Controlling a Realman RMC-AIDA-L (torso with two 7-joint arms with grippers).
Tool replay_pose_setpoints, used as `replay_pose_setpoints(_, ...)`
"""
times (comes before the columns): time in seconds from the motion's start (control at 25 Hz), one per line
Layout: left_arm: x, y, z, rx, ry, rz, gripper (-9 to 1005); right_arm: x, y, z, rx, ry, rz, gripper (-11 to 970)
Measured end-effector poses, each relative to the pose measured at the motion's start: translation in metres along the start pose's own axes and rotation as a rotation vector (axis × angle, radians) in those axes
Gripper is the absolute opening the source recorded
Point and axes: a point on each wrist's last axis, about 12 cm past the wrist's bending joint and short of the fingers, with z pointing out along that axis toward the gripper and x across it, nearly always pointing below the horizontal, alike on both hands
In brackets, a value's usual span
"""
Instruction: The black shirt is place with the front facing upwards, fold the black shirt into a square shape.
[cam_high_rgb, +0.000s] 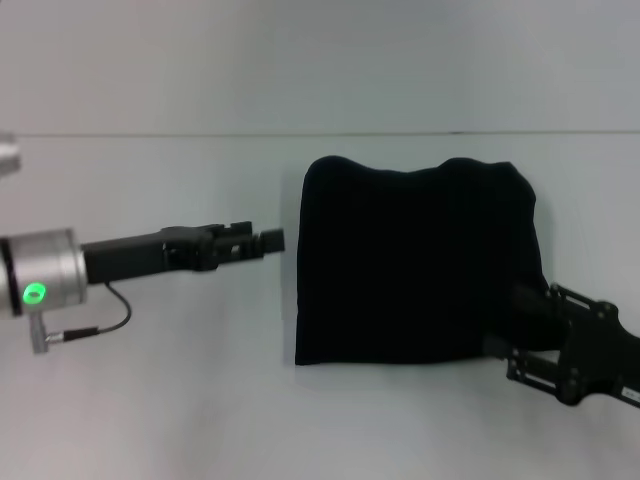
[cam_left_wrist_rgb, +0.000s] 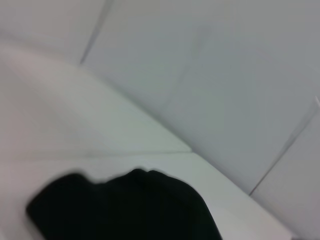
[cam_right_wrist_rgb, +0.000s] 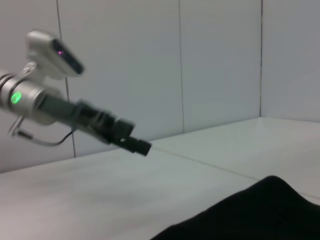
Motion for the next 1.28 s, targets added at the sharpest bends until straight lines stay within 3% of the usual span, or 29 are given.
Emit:
replay_pose_setpoints(0.08,-0.012,0.003,0.011,-0.007,0.052,-0.144,802,0.004,0.002,-0.005,0.007,0.008,0.002,760)
replay_pose_setpoints(0.16,-0.021,0.01,0.023,-0.085,0.108,-0.295,799,0.007,0.005,-0.009,0.013,0.012,-0.004,760)
replay_pose_setpoints(0.32,-0.024,0.022,0.038,-0.232,0.117,-0.446,795,0.013,0.011,-0.015,0.019,0.015,-0.007,760)
replay_pose_setpoints(0.48,-0.017,0.025,0.054,-0.295,0.084,-0.479,796,0.015,0.013,-0.018,0.023,0.019,-0.003,760)
replay_pose_setpoints(0.88,0.004,0.012,0.09,-0.319,0.079,-0.467,798,0.016,0.014,-0.018,0.015,0.026,0.004,760)
replay_pose_setpoints(1.28,0.007,0.006,0.102,-0.319,0.087,-0.45,795,0.016,0.016,-0.018,0.01,0.021,0.01,759)
